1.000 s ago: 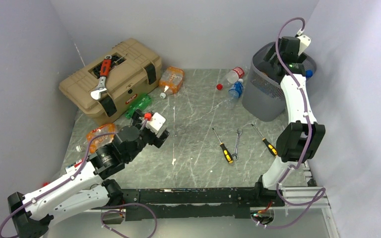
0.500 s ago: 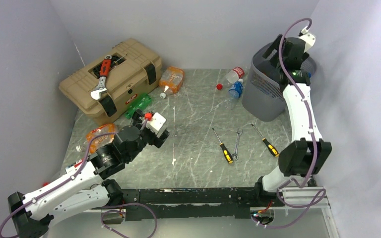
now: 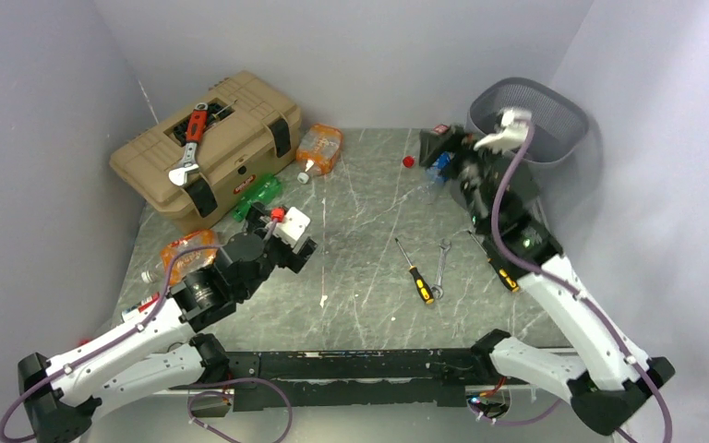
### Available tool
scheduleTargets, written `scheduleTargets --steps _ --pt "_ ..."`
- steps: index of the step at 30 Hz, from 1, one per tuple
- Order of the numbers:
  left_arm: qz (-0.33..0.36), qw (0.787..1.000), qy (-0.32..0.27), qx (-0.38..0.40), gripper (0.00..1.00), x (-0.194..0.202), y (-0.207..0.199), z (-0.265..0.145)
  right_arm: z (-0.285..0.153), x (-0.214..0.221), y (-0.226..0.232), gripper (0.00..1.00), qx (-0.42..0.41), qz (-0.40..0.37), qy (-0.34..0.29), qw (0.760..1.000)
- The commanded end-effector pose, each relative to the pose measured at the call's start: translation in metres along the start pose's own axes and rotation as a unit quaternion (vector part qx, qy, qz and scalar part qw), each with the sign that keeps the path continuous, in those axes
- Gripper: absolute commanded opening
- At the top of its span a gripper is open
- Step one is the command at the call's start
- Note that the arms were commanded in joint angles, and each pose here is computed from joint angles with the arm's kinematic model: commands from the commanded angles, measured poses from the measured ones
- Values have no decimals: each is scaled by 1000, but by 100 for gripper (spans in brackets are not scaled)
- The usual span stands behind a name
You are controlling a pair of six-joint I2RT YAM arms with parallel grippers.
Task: Put the plastic bottles in the bin
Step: Pick up the plastic bottle from the corner of the board.
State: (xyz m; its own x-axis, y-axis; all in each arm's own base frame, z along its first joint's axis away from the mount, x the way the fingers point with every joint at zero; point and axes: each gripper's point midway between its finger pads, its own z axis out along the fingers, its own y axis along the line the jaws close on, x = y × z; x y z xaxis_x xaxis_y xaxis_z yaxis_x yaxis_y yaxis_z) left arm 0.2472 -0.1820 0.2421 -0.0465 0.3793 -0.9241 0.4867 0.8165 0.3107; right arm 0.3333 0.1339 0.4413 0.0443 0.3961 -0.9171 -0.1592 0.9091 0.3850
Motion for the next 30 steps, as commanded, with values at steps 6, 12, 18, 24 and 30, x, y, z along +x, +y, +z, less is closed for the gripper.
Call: scheduleTargets --steps 6,12,18,24,30 --pt "-52 992 -69 -95 99 -28 41 -18 -70 164 -7 83 -32 -3 134 990" --pt "-49 994 -13 -93 99 -21 37 -8 -104 239 -19 83 -40 7 207 978" --pt "-80 990 15 -120 99 -96 61 12 -124 257 -35 84 -46 14 217 975" --pt "-182 966 27 -180 99 -115 141 33 -134 265 -41 84 -52 31 219 974" --pt "-238 962 91 -94 96 -76 122 73 -136 266 -43 84 -60 25 217 974"
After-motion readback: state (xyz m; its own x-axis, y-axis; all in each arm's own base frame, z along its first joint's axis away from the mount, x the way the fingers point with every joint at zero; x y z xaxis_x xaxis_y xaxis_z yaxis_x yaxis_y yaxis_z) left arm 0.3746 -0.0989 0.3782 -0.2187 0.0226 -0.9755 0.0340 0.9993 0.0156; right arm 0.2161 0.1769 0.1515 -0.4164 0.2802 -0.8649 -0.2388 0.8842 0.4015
